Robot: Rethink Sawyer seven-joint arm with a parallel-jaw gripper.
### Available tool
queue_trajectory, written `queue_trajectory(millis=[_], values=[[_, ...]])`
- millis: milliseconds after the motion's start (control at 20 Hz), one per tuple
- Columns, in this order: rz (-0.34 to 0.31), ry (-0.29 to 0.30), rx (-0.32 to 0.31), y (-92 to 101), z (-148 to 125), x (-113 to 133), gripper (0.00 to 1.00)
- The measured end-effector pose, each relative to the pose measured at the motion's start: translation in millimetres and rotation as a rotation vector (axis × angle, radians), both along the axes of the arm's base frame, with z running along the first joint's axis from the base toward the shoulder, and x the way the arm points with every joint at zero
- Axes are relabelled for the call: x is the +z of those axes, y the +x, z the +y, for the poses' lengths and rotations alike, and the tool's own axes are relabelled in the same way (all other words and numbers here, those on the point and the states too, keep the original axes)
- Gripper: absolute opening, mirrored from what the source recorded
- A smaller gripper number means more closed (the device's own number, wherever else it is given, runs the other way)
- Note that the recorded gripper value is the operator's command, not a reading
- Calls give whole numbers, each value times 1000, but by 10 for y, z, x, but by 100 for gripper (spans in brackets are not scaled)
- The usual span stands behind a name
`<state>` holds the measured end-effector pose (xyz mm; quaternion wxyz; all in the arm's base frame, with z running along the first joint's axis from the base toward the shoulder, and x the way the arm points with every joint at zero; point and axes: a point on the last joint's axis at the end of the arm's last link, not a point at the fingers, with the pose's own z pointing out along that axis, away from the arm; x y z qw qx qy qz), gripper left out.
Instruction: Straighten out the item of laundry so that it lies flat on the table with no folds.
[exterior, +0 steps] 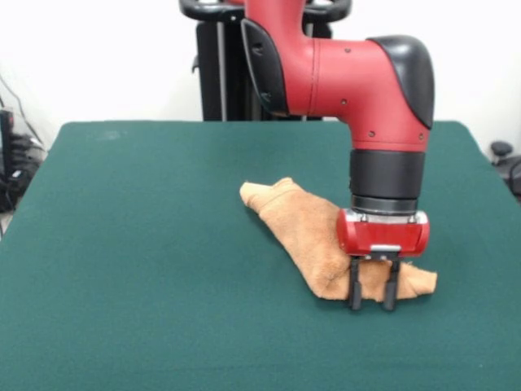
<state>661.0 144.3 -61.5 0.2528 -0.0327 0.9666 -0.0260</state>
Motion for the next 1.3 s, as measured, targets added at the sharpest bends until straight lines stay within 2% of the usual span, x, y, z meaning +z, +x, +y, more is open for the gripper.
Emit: queue_trajectory(millis=[950,1300], values=[[-8,86,-6,118,-42,-1,100],[29,125,-5,126,-156,64,100]])
